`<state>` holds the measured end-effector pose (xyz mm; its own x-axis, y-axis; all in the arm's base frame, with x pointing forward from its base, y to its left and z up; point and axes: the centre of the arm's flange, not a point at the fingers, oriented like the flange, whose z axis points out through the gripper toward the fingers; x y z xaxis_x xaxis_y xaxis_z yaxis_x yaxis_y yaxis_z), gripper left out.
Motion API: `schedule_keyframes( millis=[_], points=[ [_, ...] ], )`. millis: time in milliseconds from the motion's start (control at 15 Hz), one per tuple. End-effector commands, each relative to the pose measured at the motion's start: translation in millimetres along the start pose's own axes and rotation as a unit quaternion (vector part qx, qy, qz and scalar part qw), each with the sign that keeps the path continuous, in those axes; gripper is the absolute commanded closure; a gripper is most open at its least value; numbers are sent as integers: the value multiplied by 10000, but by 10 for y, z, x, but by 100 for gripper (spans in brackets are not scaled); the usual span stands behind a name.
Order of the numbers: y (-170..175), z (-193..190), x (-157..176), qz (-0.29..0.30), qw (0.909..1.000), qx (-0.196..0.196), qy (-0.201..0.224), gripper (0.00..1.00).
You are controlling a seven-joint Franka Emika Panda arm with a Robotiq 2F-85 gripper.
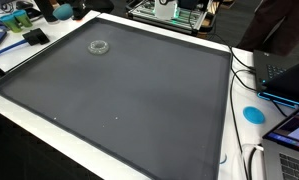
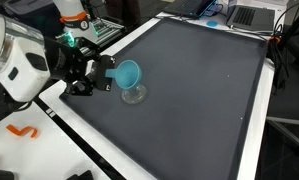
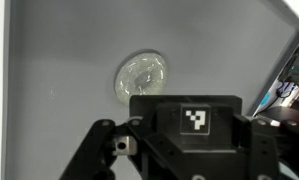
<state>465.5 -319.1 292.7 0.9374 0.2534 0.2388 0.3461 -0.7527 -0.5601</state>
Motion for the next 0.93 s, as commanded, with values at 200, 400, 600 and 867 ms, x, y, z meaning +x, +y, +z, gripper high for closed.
schedule_keyframes(
  millis=[200, 400, 600, 867],
  points=[
    [-193, 121, -183, -223, 9995, -123, 198, 72],
    [-232, 186, -204, -285, 9990, -277, 184, 72],
    [-296, 265, -201, -318, 9985, -410, 153, 72],
    [-431, 349, -179, -363, 9979, -526, 128, 72]
  ],
)
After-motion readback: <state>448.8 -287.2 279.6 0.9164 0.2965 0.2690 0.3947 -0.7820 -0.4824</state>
